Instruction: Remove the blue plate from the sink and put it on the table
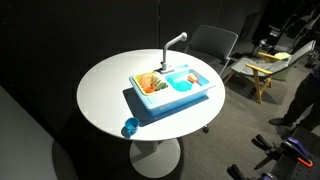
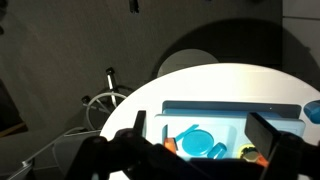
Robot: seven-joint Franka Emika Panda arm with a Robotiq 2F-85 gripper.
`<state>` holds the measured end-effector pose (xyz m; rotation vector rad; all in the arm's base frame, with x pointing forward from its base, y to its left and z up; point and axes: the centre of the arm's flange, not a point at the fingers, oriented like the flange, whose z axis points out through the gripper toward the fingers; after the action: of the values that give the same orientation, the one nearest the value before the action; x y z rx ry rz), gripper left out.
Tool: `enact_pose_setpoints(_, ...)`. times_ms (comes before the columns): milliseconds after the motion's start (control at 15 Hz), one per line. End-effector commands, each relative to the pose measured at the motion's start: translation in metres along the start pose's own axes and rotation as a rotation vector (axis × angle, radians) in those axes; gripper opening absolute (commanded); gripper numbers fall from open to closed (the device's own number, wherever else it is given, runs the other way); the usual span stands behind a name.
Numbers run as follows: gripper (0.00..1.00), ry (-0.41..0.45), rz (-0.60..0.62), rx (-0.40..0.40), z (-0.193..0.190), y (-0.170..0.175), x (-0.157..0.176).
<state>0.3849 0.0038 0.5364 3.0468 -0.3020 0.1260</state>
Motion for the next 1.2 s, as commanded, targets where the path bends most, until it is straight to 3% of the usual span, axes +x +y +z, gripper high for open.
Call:
enact_pose_setpoints(0, 1.00, 0.018, -0.031, -0.012, -0.014, 0.005, 0.025)
enact_pose_setpoints(533, 1.00, 0.098, -0.198, -0.049, -0.030, 0.008, 0.106)
enact_pose_setpoints(1133, 1.00, 0.099, -0.384, -0.034, 0.025, 0.009, 0.185)
